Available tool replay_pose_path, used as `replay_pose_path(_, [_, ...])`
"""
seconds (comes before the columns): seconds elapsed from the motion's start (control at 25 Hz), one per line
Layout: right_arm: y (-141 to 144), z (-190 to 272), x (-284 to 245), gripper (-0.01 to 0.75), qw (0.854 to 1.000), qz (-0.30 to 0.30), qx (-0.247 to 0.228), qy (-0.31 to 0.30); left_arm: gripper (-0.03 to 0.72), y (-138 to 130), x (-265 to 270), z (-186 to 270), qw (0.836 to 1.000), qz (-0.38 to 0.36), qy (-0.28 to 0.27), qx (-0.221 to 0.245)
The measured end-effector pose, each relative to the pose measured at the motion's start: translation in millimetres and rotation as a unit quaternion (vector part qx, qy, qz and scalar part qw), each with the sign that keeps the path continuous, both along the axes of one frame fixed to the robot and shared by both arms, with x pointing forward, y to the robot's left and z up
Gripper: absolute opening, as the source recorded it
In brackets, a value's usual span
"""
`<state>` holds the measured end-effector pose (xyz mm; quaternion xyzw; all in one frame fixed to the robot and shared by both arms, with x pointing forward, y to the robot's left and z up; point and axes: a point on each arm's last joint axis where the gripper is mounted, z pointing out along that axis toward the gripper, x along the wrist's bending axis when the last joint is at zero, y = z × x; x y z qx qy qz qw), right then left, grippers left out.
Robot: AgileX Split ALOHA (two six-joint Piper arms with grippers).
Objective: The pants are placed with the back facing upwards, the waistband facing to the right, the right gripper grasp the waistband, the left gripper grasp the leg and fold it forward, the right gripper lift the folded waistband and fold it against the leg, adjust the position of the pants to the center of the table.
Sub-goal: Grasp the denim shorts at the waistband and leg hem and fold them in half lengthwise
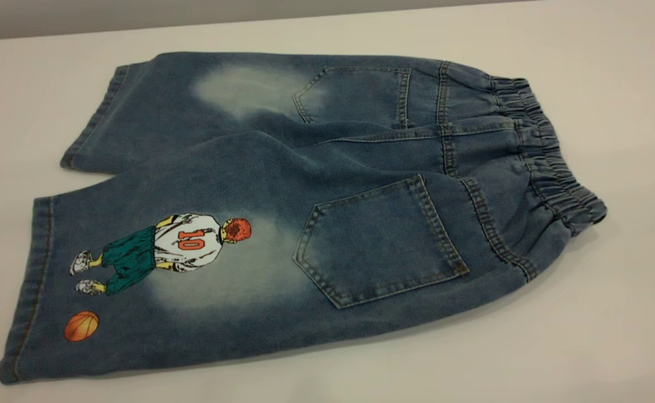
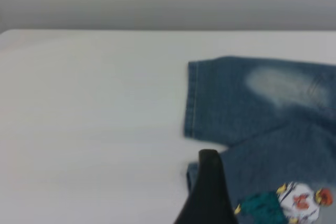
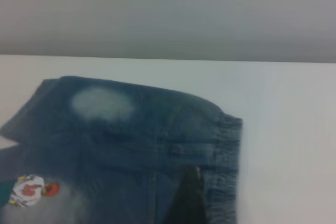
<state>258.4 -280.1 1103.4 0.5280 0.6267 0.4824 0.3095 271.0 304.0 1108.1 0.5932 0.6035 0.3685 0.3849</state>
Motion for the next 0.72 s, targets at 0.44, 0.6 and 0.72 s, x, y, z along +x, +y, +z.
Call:
replay_pose_path(0.44, [23.6, 42.1, 97.9, 0.587, 0.994, 0.052, 0.057, 0.082, 0.529, -14.2, 94.4, 23.6, 0.996, -0.007, 0.049, -0.068])
replay_pose_path(0.6, [35.8, 19.9, 138.9, 0.587, 0.981, 0.087, 0.074, 0.16, 0.529, -24.3, 130.0, 8.6, 0.99, -0.029, 0.087, -0.105])
replay_pose_path(0.72, [45.9, -0.9, 163.2, 0.587, 0.963, 0.129, 0.083, 0.222, 0.529, -29.4, 155.3, -1.7, 0.988, -0.043, 0.092, -0.117])
